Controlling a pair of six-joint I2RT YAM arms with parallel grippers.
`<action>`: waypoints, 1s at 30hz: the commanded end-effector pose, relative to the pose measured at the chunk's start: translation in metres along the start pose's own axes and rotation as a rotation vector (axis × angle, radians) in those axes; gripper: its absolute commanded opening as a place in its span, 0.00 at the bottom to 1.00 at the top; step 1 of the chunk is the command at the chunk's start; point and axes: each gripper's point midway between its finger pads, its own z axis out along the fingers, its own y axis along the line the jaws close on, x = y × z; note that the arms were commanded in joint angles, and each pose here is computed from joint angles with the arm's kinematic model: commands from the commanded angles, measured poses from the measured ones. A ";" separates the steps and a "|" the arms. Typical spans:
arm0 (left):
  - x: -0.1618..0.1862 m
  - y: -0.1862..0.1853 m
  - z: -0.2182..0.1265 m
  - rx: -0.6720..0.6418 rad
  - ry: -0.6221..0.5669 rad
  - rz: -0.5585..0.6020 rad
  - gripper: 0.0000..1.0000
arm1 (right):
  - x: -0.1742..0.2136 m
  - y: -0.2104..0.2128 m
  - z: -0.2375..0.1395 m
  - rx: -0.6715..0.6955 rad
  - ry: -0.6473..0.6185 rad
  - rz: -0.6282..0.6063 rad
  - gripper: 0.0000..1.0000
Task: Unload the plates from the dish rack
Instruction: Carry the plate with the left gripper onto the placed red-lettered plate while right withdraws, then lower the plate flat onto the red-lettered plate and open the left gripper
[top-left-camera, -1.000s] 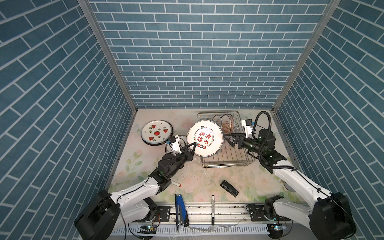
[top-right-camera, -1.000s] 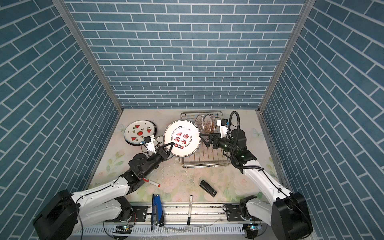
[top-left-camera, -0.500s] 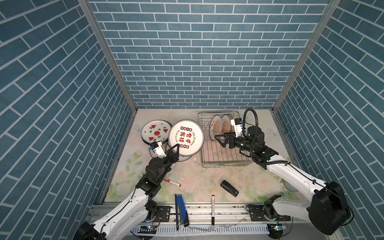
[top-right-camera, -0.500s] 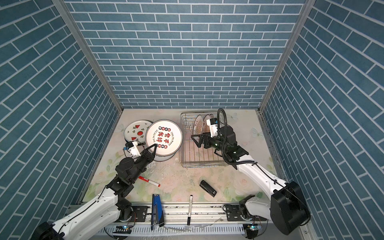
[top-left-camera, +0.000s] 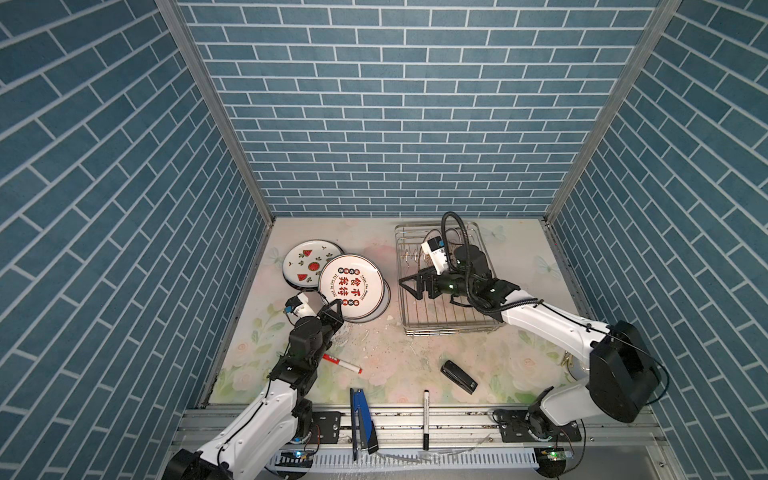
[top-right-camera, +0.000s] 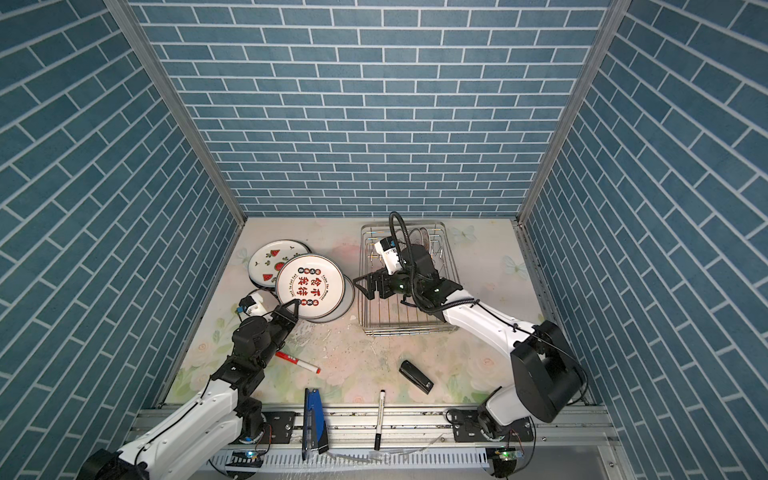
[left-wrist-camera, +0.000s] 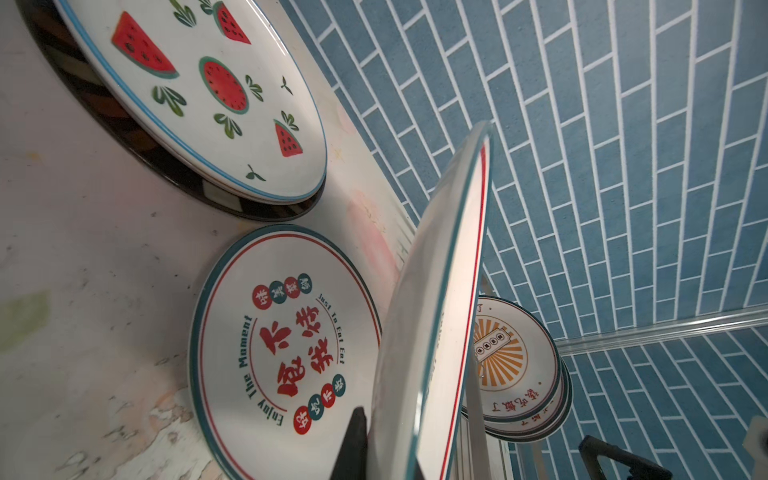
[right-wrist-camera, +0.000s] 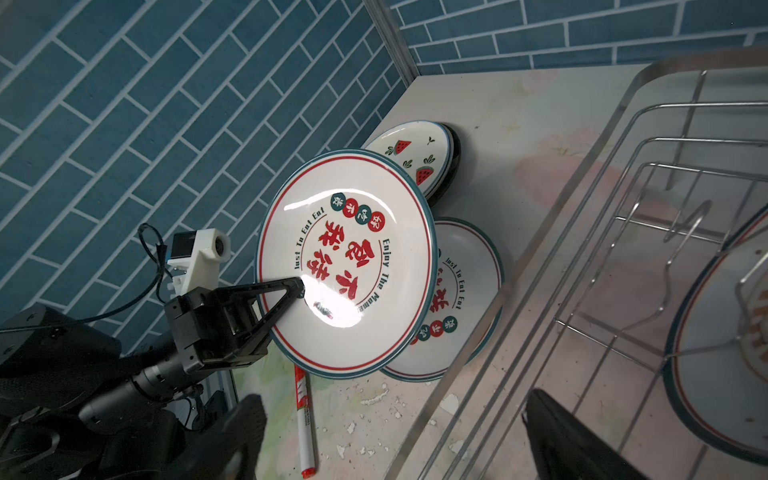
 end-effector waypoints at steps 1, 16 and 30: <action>-0.014 -0.010 0.003 0.013 -0.046 -0.009 0.00 | -0.012 0.012 0.008 -0.025 -0.029 -0.058 0.97; 0.001 0.005 0.030 -0.103 0.040 0.031 0.00 | 0.010 0.027 0.047 0.044 0.066 -0.193 0.97; 0.020 0.020 0.039 -0.160 0.120 0.007 0.00 | 0.014 0.029 0.066 0.078 0.089 -0.237 0.96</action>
